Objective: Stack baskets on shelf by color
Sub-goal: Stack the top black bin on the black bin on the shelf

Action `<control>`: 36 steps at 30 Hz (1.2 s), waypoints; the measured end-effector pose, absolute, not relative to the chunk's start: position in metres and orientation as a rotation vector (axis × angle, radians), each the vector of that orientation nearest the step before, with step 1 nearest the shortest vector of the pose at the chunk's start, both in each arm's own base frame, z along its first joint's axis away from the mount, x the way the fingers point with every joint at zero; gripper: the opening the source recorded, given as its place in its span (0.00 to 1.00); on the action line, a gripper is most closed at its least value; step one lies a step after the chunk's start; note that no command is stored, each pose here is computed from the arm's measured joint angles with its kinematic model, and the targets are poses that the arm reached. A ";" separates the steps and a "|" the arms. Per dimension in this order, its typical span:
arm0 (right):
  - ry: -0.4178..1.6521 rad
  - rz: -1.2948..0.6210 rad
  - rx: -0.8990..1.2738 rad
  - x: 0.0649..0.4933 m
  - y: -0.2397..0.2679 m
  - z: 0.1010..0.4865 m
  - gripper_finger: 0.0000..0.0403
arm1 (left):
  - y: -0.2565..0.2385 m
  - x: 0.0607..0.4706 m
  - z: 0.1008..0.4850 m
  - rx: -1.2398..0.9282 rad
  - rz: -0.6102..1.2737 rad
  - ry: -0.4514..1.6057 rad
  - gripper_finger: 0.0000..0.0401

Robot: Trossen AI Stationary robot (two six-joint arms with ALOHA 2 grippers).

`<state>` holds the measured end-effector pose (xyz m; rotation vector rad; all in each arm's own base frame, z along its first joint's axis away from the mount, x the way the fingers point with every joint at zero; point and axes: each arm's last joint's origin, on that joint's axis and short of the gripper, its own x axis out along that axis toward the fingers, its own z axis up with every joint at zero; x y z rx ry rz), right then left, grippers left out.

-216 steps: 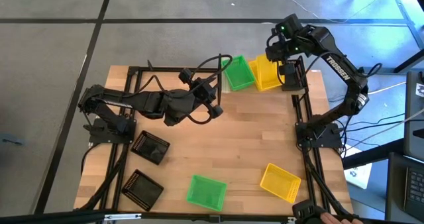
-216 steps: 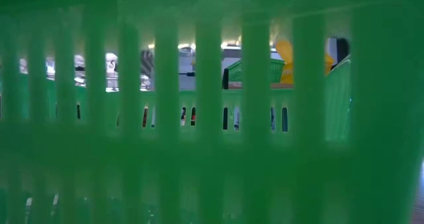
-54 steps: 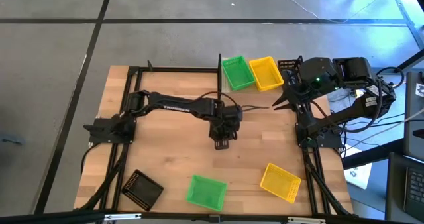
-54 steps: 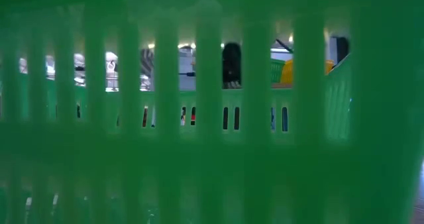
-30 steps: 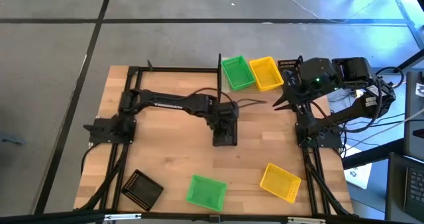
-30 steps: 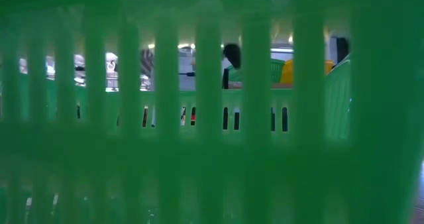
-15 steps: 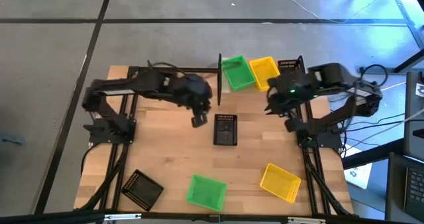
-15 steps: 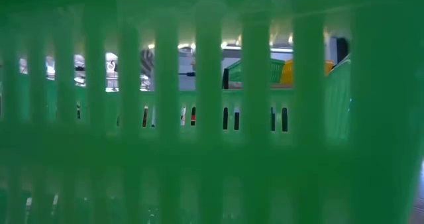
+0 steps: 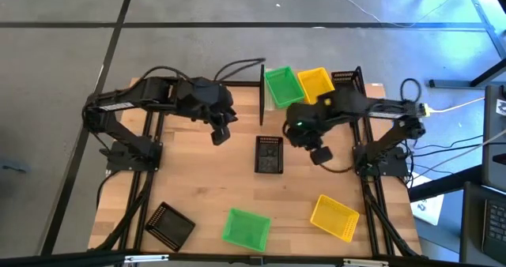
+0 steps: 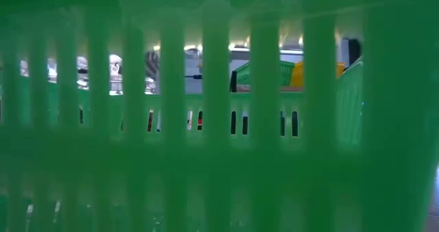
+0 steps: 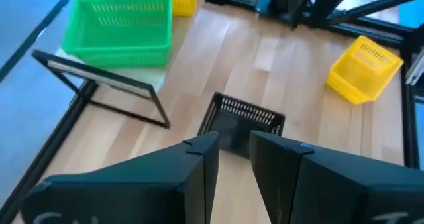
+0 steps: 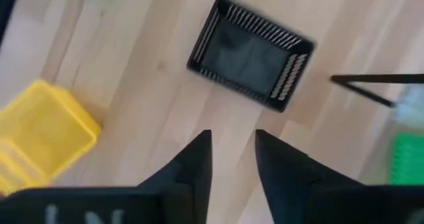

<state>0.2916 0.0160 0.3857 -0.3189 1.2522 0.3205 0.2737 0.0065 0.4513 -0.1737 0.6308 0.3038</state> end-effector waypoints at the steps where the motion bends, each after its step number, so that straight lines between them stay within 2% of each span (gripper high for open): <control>1: 1.278 0.346 -0.335 0.296 0.016 0.380 0.30 | 0.006 0.274 0.451 -0.172 0.301 0.635 0.19; 4: 1.338 0.450 -0.387 0.310 0.018 0.363 0.34 | 0.002 0.271 0.449 -0.164 0.289 0.657 0.19; 9: 1.349 0.636 -0.365 0.334 0.023 0.335 0.35 | -0.004 0.270 0.450 -0.157 0.268 0.658 0.19; 17: 1.427 0.739 -0.387 0.361 0.025 0.295 0.35 | -0.013 0.267 0.451 -0.147 0.237 0.659 0.19; 25: 1.384 0.870 -0.514 0.375 0.028 0.275 0.35 | -0.019 0.262 0.452 -0.138 0.212 0.667 0.19; 31: 1.347 0.852 -0.522 0.388 0.029 0.264 0.35 | -0.020 0.251 0.459 -0.142 0.201 0.642 0.19; 36: 1.403 0.731 -0.316 0.391 0.030 0.259 0.35 | -0.019 0.235 0.469 -0.182 0.227 0.592 0.19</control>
